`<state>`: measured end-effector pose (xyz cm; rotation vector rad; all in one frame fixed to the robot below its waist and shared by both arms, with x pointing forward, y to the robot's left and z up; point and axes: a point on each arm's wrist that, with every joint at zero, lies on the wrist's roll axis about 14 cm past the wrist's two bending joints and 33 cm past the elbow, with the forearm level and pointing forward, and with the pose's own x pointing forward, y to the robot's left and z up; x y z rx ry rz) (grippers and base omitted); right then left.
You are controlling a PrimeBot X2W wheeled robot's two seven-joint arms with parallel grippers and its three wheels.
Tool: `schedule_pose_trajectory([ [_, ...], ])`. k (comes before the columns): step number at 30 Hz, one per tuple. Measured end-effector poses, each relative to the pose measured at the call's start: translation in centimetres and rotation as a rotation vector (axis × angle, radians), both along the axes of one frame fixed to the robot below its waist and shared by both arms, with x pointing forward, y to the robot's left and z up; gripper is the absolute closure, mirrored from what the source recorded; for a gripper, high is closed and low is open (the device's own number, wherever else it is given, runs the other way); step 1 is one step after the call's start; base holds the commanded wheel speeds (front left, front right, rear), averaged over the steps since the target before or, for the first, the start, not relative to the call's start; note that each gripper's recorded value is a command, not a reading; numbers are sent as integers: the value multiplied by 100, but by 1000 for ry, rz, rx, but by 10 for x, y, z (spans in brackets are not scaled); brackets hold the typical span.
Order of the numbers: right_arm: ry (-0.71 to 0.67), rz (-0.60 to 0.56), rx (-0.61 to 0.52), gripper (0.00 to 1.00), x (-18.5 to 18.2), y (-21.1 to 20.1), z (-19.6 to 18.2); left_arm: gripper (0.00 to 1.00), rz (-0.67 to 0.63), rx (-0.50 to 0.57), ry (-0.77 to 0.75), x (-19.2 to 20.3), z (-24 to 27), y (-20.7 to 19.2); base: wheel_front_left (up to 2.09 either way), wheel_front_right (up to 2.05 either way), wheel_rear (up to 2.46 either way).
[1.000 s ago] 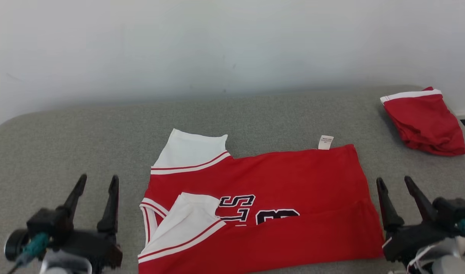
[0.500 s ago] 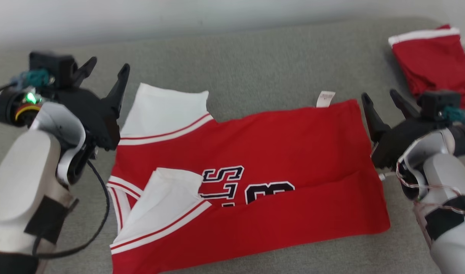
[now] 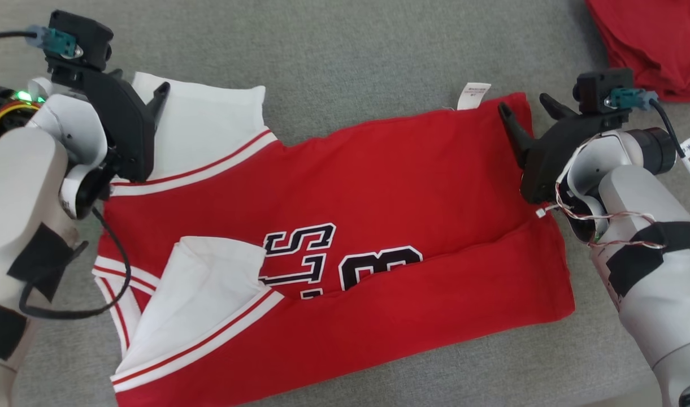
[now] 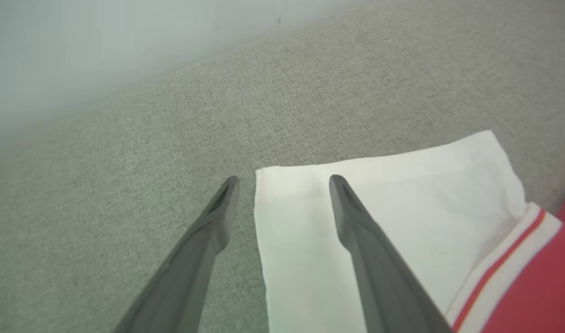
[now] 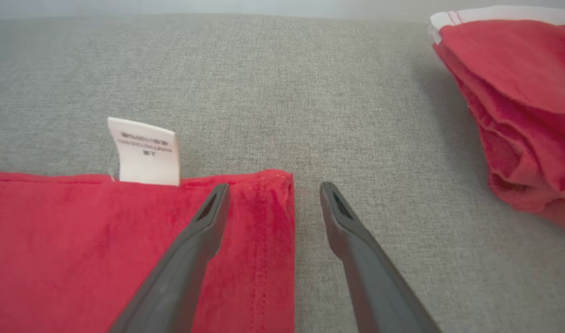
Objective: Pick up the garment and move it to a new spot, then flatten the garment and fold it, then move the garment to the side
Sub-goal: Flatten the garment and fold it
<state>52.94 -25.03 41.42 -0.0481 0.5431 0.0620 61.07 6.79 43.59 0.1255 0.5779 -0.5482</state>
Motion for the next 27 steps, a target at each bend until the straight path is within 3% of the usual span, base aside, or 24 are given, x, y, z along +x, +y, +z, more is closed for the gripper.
schedule_pose_trajectory([
  [13, 65, -5, 8, 0, 4, 2, -22, 0, 35, 46, 90, 19, -39, 5, 0, 0, 0],
  [14, 67, -5, 6, 33, 4, 2, -23, 2, 44, 24, 115, 18, -42, 2, 0, 0, 0],
  [15, 61, -3, 7, 56, 5, 2, -22, 50, 48, 13, 131, 16, -44, 1, 0, 0, 0],
  [16, 57, -2, 8, 100, 7, 3, -22, 73, 46, 9, 134, 16, -44, 0, 0, 0, 0],
  [17, 55, 0, 8, 100, 8, 4, -22, 100, 40, 12, 127, 17, -43, -1, 0, 0, 0],
  [22, 10, 4, 13, 100, 14, 6, -18, 100, 46, -34, 70, 20, -33, -2, 0, 0, 0],
  [27, -96, 21, 3, 100, 15, 6, -1, 100, 58, -183, -96, 22, 10, -8, 0, 0, 0],
])
